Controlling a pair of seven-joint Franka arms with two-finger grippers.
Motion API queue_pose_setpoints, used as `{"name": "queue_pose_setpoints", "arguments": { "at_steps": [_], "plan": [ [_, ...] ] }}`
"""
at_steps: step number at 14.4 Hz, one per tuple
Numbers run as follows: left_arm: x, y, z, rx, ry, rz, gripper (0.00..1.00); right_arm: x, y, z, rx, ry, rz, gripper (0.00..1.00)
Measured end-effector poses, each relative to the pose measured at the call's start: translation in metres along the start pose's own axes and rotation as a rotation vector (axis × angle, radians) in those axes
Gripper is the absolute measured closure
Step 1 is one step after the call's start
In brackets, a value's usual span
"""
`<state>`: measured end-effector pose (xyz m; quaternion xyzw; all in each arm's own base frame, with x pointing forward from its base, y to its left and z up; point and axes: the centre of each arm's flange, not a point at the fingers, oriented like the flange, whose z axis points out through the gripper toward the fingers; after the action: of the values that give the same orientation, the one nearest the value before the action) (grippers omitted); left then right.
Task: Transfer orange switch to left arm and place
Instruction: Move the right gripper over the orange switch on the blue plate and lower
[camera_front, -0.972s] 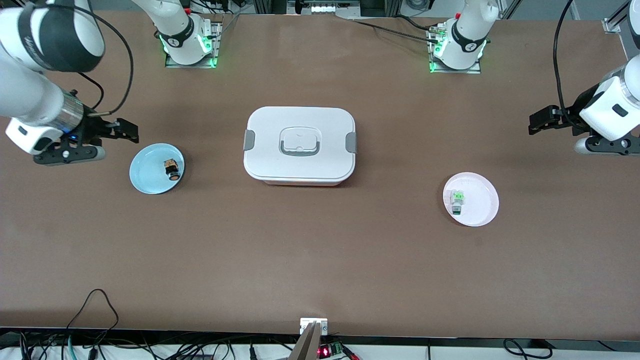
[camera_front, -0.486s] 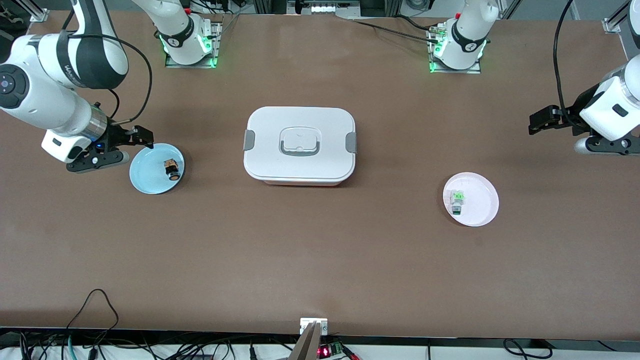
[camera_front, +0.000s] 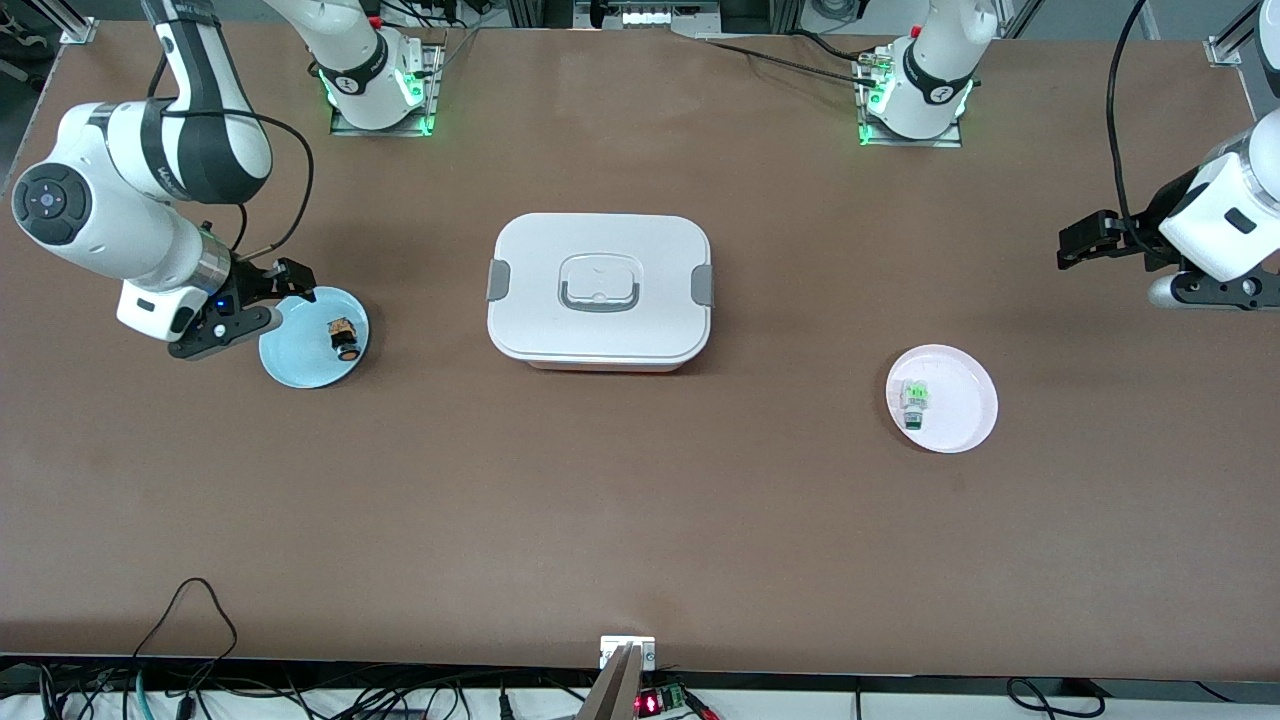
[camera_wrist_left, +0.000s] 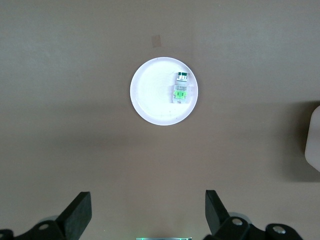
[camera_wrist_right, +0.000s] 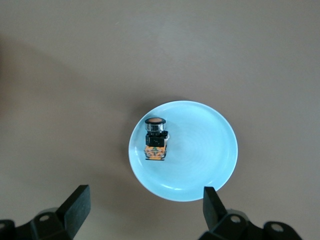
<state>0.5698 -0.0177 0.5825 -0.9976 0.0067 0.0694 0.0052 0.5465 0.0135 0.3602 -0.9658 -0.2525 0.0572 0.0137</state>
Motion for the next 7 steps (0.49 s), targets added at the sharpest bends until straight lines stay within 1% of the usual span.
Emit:
{"name": "queue_pose_setpoints", "arguments": {
  "at_steps": [5,7],
  "plan": [
    [0.0,0.0,0.0,0.0,0.0,0.0,0.0,0.0017,0.0046,0.0044,-0.01,0.012,-0.53,0.0],
    [0.0,-0.0001,0.0,0.0,0.0,0.0,0.0,0.0054,0.0013,0.0042,-0.026,0.024,-0.718,0.0]
  ]
}}
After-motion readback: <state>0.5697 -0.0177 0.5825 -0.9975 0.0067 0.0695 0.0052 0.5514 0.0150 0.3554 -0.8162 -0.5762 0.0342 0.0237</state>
